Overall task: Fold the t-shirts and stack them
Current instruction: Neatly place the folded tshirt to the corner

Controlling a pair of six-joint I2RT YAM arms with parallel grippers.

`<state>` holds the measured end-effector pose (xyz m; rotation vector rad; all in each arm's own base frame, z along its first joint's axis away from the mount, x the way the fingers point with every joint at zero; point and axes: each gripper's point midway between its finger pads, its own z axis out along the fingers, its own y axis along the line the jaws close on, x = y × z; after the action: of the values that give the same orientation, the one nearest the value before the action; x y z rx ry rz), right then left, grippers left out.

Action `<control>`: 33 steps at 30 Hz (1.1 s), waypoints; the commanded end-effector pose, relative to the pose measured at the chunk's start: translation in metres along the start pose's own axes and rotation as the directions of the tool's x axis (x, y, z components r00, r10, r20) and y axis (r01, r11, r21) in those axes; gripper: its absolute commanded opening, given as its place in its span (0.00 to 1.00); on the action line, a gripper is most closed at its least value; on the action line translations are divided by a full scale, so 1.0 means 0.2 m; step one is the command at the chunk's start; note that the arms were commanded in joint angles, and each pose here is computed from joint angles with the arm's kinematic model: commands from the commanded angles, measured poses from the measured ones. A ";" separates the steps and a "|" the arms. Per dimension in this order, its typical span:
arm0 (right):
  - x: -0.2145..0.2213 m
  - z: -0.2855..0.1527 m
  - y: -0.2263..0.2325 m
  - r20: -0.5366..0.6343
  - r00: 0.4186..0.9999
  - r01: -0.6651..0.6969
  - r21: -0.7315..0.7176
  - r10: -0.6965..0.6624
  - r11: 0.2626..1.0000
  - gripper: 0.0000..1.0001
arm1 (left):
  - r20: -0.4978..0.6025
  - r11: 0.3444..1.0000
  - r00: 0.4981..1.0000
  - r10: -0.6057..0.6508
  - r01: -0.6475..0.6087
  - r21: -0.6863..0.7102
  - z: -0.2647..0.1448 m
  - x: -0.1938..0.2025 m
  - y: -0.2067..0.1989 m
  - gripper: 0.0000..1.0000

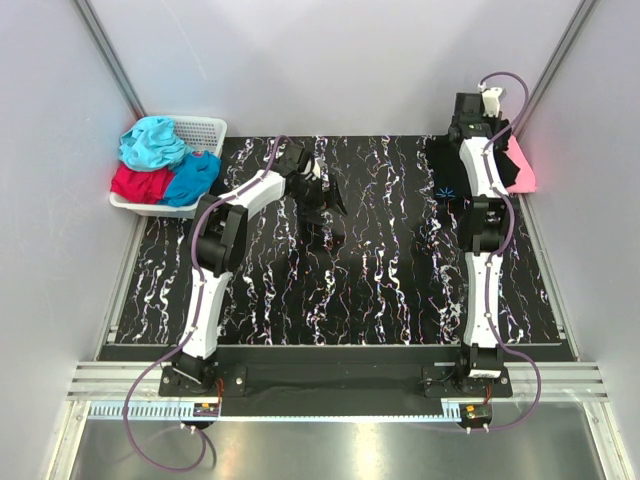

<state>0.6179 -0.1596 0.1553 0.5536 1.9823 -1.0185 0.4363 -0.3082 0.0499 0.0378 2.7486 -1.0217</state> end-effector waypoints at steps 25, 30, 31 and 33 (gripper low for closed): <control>0.02 0.17 -0.32 -0.029 0.995 -0.087 0.125 0.091 0.988 0.82 | 0.016 1.000 1.000 0.027 -0.027 -0.007 -0.03 -0.01 -0.05 0.99; -0.06 0.14 -0.34 -0.005 0.993 -0.119 0.096 0.120 0.988 0.84 | 0.034 0.999 0.999 0.033 -0.032 -0.031 -0.05 -0.03 -0.04 0.99; -0.07 0.13 -0.34 -0.001 0.992 -0.124 0.091 0.124 0.988 0.84 | 0.037 0.999 0.999 0.035 -0.034 -0.033 -0.05 -0.03 -0.04 0.99; -0.13 0.09 -0.34 0.016 0.991 -0.137 0.070 0.136 0.988 0.84 | 0.051 0.998 0.998 0.040 -0.038 -0.047 -0.07 -0.04 -0.03 0.99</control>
<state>0.5867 -0.2239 0.1450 0.6779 1.9896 -1.1026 0.4355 -0.3089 0.0486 0.0397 2.7518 -1.0072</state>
